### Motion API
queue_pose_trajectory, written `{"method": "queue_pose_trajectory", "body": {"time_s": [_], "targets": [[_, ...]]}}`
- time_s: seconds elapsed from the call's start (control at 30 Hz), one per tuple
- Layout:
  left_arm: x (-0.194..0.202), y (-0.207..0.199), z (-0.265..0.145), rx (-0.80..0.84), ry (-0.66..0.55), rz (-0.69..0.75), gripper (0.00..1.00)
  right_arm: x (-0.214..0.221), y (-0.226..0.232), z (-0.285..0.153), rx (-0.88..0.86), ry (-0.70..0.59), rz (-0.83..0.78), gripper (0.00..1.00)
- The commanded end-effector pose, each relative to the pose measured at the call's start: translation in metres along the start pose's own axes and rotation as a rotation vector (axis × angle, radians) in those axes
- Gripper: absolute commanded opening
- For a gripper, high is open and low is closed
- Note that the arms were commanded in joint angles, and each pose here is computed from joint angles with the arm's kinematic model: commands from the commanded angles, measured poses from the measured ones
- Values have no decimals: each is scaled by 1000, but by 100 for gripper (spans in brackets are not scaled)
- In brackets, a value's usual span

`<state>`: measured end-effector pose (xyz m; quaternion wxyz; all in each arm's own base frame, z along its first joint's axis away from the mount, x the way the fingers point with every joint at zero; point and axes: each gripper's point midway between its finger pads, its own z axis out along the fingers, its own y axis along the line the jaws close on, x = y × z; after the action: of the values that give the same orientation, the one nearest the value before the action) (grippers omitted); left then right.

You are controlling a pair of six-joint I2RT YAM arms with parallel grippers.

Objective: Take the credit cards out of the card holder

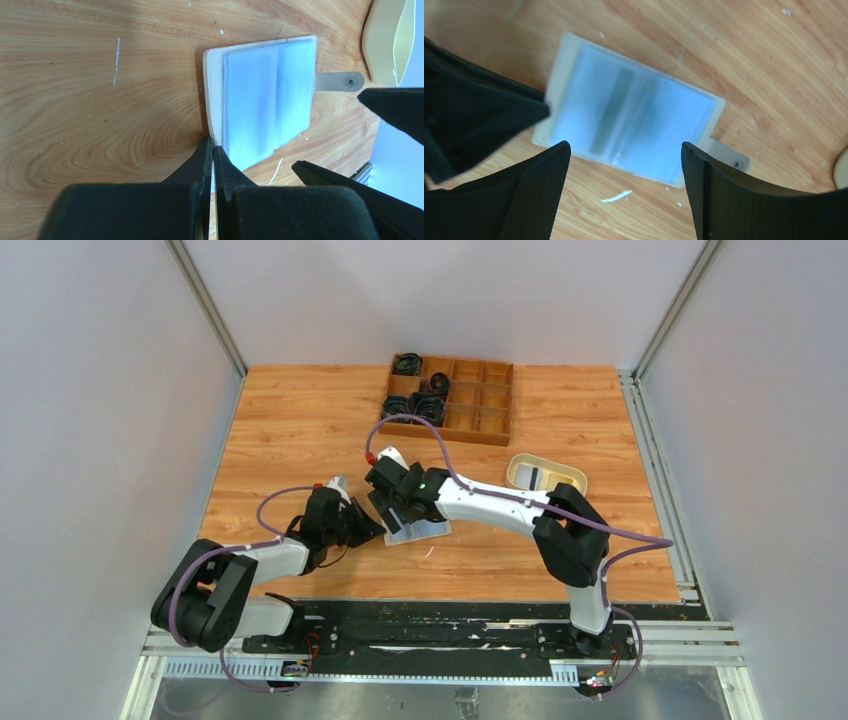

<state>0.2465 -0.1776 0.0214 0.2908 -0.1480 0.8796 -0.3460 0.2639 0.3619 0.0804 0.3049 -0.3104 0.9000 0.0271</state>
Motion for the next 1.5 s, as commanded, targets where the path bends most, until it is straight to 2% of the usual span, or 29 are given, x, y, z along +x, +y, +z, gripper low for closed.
{"method": "queue_pose_trajectory", "body": {"time_s": [0.0,0.33,0.83,1.47], "targets": [[3,6,-1,-22,0,-2,0,-25,13,10,-50,-32,30,85],[1,9,0,-37,-8,-3,0,-33,17,43,-50,16,46,85],[1,15,4,-64,-7,-13,0,-19,19,62,-52,65,33,84],[-3,23,3,-105,-41,-31,0,-8,-27,38,110,65,-78,84]]}}
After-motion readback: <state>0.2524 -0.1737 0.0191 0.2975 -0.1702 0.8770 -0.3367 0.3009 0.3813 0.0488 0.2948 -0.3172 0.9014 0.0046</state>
